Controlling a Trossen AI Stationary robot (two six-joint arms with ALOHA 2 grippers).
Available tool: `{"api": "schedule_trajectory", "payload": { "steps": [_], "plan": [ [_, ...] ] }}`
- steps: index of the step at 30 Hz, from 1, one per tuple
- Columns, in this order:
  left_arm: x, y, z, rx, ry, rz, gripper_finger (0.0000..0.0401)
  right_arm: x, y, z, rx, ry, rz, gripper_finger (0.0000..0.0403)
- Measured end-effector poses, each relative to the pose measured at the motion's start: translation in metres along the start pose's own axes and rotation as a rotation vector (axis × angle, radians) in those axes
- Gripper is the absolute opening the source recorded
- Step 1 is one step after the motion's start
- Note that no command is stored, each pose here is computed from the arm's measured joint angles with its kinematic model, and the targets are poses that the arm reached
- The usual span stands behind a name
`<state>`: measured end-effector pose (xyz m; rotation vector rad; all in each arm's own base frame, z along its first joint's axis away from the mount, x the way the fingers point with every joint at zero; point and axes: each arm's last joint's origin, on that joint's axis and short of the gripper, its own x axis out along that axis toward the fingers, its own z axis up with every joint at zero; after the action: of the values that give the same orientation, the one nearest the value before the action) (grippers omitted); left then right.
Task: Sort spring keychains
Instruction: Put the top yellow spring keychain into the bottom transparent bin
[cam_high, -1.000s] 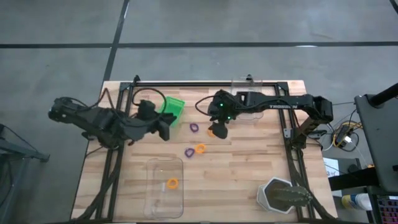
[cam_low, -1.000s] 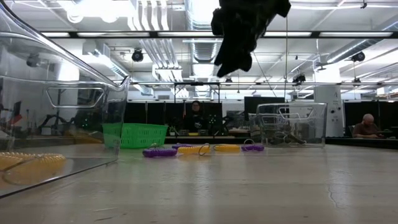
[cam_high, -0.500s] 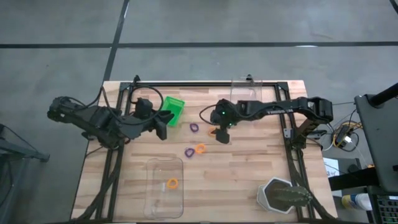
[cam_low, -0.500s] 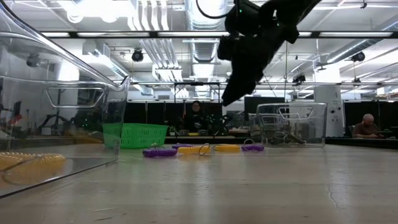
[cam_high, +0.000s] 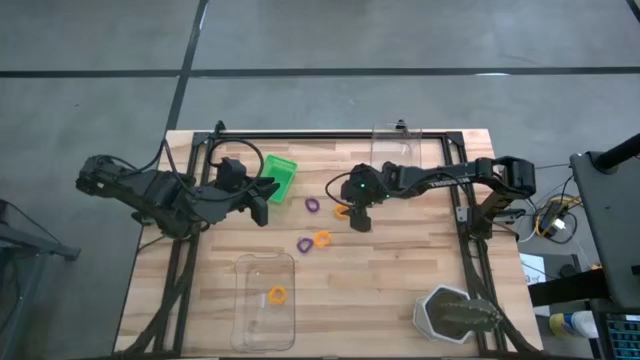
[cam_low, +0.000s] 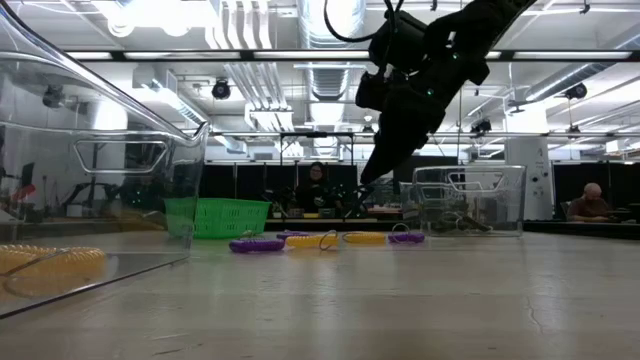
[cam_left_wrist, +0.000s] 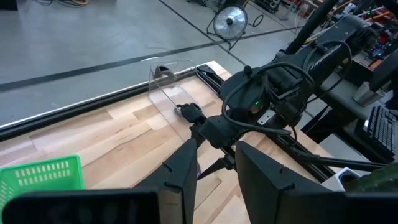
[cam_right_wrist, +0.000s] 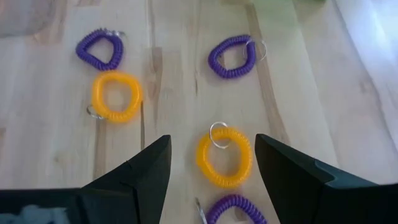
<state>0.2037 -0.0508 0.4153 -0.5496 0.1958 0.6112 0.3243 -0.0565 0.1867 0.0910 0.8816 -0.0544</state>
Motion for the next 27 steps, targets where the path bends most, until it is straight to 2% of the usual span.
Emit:
{"api": "schedule_trajectory", "payload": {
  "steps": [7, 18, 27],
  "plan": [
    [0.0, 0.0, 0.0, 0.005, 0.003, 0.003, 0.0103, 0.029, 0.0, -0.007, 0.0, 0.077, 0.007, 0.0226],
    [0.0, 0.0, 0.0, 0.003, 0.003, 0.003, 0.0103, 0.061, -0.002, 0.005, 0.022, 0.224, 0.01, 0.0226],
    [0.0, 0.0, 0.0, 0.003, 0.003, 0.003, 0.0103, 0.081, -0.004, 0.003, 0.115, 0.365, -0.002, 0.0221]
  ]
}}
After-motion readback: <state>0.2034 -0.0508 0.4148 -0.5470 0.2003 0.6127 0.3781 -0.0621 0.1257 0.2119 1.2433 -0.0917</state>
